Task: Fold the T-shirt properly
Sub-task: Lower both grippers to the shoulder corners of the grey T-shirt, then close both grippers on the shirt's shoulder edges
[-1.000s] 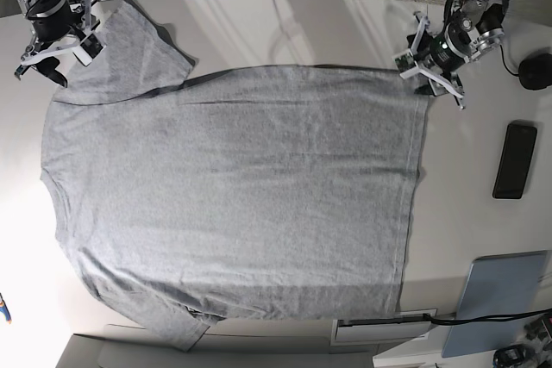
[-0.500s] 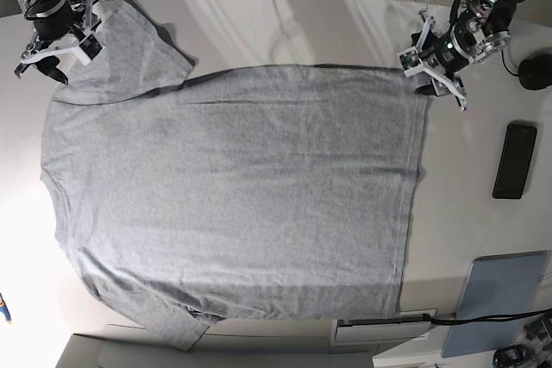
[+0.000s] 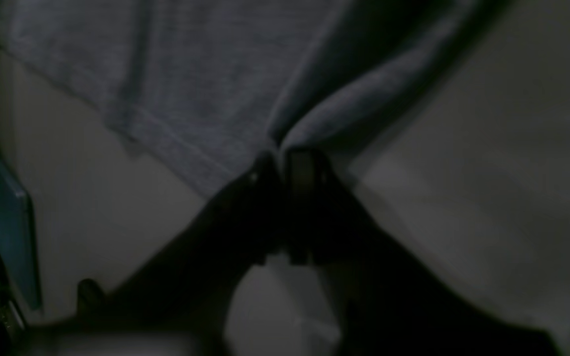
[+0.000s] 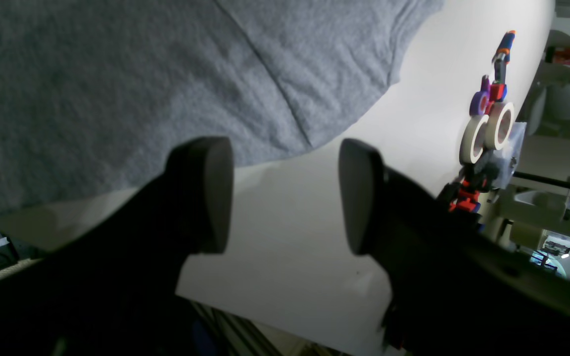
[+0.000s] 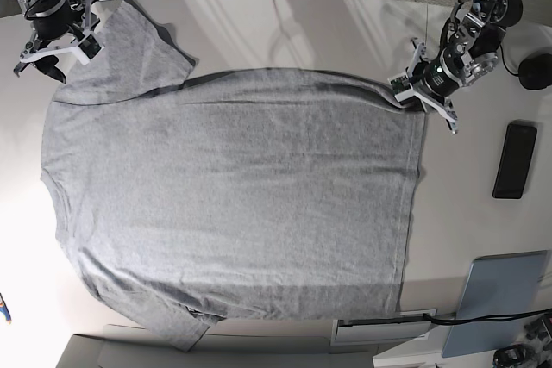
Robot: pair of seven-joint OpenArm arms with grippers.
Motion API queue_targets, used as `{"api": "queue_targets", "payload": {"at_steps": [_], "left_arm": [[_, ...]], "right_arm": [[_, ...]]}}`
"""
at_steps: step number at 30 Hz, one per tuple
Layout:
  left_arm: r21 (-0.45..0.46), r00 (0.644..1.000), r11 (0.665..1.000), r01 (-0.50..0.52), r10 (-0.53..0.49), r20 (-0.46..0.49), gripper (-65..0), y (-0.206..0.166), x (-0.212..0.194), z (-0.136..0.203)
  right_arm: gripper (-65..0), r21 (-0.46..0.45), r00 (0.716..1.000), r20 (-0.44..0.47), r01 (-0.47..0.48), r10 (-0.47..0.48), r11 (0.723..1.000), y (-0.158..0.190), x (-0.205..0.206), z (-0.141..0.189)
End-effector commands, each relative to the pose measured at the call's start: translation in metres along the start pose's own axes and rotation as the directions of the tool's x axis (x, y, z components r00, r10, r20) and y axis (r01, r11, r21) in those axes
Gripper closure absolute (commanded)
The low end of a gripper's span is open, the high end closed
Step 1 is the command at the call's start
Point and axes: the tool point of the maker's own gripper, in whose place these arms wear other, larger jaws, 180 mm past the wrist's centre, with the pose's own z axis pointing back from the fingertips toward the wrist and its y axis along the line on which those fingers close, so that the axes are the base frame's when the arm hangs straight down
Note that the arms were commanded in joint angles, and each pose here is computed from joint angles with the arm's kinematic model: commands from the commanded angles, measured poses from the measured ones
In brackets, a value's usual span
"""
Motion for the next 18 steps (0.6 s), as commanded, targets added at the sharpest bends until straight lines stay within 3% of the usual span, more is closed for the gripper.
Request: {"api": "queue_targets", "payload": {"at_steps": [1, 4, 8, 11, 18], "left_arm": [[-0.109, 0.991, 0.994, 0.033, -0.047, -0.129, 0.0, -0.027, -0.031, 0.003], [-0.110, 0.990, 0.993, 0.031, -0.046, -0.130, 0.0, -0.028, -0.032, 0.003], [-0.118, 0.992, 0.993, 0.012, -0.027, -0.126, 0.0, -0.033, -0.030, 0.003], [-0.129, 0.993, 0.992, -0.011, -0.005, -0.122, 0.0, -0.040, -0.028, 0.004], [-0.135, 0.995, 0.989, -0.060, 0.049, -0.082, 0.0, -0.054, -0.006, -0.006]], "right_arm": [[-33.5, -0.028, 1.000, 0.010, -0.013, 0.013, 1.000, -0.009, 0.003, 0.002], [-33.5, -0.012, 1.000, 0.009, -0.029, 0.029, 1.000, -0.006, 0.003, 0.001], [-33.5, 0.082, 0.987, 0.004, -0.162, 0.163, 0.983, 0.005, -0.009, -0.005], [-33.5, 0.104, 0.970, -0.031, -0.236, 0.240, 0.966, 0.002, -0.031, -0.016], [-33.5, 0.189, 0.945, -0.060, -0.307, 0.323, 0.933, 0.006, -0.055, -0.038]]}}
